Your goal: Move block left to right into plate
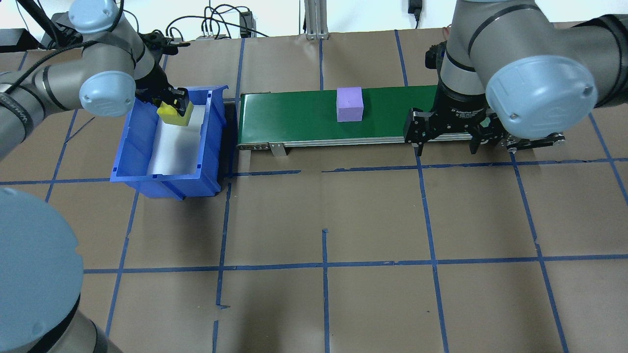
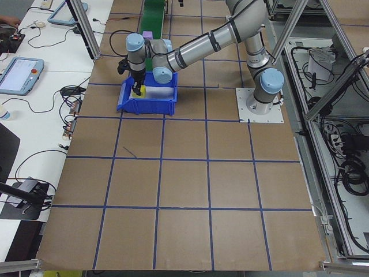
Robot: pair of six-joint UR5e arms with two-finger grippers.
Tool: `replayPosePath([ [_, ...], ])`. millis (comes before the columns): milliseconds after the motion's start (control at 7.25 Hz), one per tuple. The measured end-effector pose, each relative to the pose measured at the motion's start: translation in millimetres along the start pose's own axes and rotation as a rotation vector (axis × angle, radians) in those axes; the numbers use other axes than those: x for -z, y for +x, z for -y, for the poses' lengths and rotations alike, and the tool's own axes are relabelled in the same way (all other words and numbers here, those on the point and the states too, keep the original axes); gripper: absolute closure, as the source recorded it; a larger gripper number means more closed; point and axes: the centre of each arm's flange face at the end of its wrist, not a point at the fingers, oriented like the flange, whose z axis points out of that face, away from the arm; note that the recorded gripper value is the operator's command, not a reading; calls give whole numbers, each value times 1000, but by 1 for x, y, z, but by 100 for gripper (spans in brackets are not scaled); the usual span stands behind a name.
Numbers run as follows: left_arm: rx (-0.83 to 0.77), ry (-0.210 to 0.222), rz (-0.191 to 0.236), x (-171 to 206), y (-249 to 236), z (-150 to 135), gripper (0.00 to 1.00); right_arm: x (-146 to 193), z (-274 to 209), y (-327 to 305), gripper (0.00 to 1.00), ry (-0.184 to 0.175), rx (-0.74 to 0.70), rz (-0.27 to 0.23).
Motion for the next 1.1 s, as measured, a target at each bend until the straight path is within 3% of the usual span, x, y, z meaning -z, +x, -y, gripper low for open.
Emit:
replayPosePath([
  [276,-40,93,21,84,45,-8,61,-22,0,-3,0,-15,-5,-15],
  [414,-31,118,15,102,76,-10,61,-30,0,-3,0,-28,-2,-19],
  [828,47,108,-54,78,133,-4,61,-40,31,35,0,-10,-84,13],
  [1103,71,127,-92,36,156,11,61,-41,69,94,0,0,-152,136],
])
